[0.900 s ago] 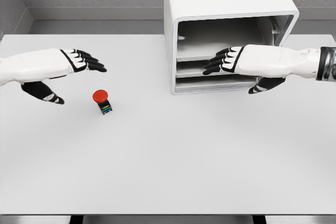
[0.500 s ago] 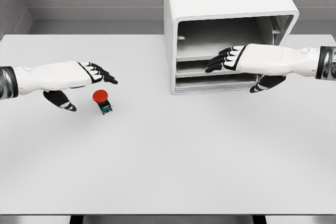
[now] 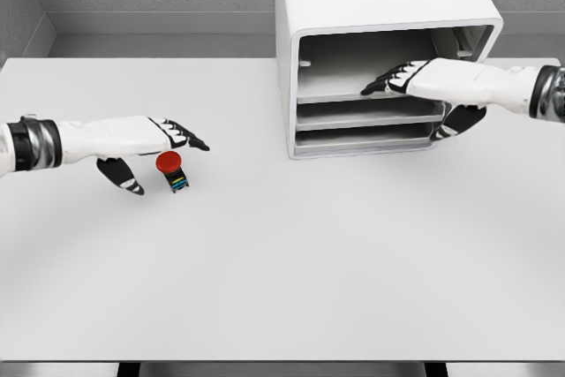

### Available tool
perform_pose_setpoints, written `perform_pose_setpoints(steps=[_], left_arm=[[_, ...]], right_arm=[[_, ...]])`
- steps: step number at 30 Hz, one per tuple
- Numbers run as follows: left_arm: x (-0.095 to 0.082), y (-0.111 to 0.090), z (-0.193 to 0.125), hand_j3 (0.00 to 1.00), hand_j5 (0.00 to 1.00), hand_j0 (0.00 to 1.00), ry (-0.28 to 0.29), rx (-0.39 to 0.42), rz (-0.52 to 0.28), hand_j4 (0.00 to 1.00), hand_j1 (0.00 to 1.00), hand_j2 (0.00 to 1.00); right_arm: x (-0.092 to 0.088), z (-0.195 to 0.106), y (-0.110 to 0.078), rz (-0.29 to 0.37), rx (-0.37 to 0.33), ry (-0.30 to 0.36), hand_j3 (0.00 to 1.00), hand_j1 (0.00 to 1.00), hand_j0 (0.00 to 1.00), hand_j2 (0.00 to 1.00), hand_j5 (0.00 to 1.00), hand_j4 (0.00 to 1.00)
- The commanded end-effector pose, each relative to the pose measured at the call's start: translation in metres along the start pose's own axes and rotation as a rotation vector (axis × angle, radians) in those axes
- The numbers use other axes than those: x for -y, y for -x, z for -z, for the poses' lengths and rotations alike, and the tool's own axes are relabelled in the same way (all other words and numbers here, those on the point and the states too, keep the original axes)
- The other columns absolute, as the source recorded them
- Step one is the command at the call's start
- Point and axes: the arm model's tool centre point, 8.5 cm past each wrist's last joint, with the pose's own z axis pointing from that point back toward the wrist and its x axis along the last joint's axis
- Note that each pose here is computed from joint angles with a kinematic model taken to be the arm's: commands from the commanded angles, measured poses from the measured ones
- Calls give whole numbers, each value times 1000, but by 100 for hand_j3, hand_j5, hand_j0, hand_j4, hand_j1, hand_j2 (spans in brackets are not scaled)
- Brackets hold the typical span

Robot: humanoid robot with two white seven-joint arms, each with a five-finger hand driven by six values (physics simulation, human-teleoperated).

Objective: Slide open multi-storey tabletop storage cabinets and put open load switch and slide close multi-storey tabletop storage cabinets

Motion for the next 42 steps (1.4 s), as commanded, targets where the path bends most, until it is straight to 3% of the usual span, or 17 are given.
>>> perform_pose_setpoints(steps=[1, 10, 27, 35, 37, 42], left_arm=[[2, 1, 1, 100, 100, 100, 2, 2, -8, 100, 100, 100], [-14, -13, 1, 100, 100, 100, -36, 41, 12, 100, 100, 100], [-10, -17, 0, 100, 100, 100, -26, 53, 13, 100, 100, 100], [-9, -17, -3, 100, 100, 100, -20, 48, 16, 100, 100, 100], [-14, -10, -17, 100, 100, 100, -18, -10, 20, 100, 100, 100], [-15, -12, -17, 100, 100, 100, -13, -10, 40, 100, 100, 100]], right_arm=[[-1, 7, -1, 1, -6, -3, 100, 100, 100, 100, 100, 100], [0, 15, 9, -15, -45, -10, 100, 100, 100, 100, 100, 100], [-2, 20, 18, -6, -69, -13, 100, 100, 100, 100, 100, 100], [0, 21, 15, 6, -52, -2, 100, 100, 100, 100, 100, 100], [0, 22, 14, 15, -44, 3, 100, 100, 100, 100, 100, 100], [-7, 26, 11, 31, -23, -13, 100, 100, 100, 100, 100, 100]])
